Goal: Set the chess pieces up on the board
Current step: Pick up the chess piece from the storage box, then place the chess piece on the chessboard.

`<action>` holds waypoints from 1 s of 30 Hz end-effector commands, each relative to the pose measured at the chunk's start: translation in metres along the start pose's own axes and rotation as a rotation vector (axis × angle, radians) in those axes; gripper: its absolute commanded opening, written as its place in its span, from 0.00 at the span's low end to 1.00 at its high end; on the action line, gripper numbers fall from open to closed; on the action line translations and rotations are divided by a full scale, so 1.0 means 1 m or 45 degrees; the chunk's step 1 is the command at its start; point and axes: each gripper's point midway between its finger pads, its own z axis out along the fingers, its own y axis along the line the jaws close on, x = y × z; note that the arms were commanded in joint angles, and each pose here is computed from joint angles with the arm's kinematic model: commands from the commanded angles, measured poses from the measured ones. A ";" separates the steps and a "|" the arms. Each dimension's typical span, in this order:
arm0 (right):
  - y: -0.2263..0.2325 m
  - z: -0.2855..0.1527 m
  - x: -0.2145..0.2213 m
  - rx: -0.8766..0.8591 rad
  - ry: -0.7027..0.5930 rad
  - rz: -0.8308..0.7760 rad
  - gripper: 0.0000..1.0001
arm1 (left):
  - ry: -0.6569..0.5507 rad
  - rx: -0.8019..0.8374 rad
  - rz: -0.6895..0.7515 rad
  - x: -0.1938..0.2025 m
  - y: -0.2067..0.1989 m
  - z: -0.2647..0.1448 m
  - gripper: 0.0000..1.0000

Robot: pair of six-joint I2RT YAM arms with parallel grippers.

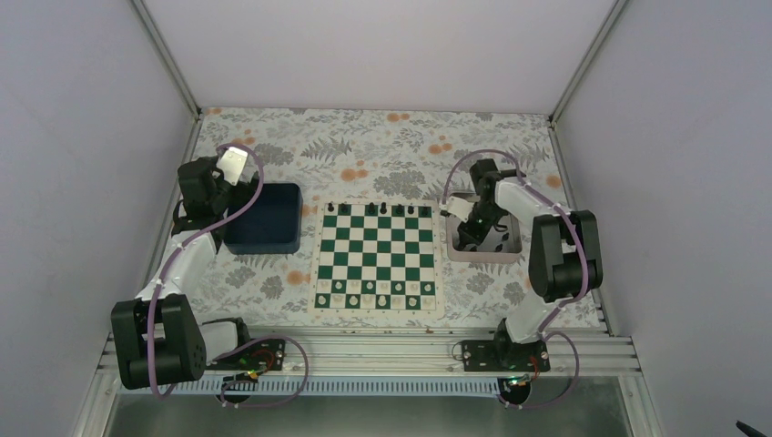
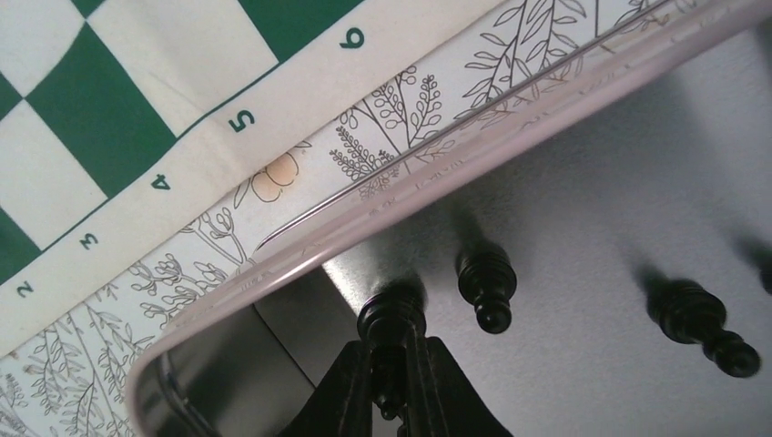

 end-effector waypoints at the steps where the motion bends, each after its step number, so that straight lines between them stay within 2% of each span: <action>1: -0.004 -0.028 -0.012 0.058 -0.026 -0.015 0.06 | -0.022 -0.013 0.004 -0.004 0.003 0.000 1.00; 8: -0.008 -0.090 -0.058 0.186 -0.075 -0.119 0.06 | -0.040 -0.006 0.004 -0.008 0.003 -0.003 1.00; 15: 0.010 -0.105 -0.151 0.221 -0.144 -0.322 0.06 | -0.061 0.000 0.003 -0.013 0.002 -0.006 1.00; 20: 0.037 -0.094 -0.228 0.216 -0.229 -0.488 0.06 | -0.070 0.008 -0.001 -0.014 0.001 -0.008 1.00; 23: 0.049 -0.071 -0.262 0.198 -0.245 -0.548 0.07 | -0.077 0.007 0.000 -0.016 0.001 -0.010 1.00; 30: 0.070 -0.018 -0.298 0.149 -0.246 -0.626 0.08 | -0.087 0.004 0.001 -0.016 0.001 -0.012 1.00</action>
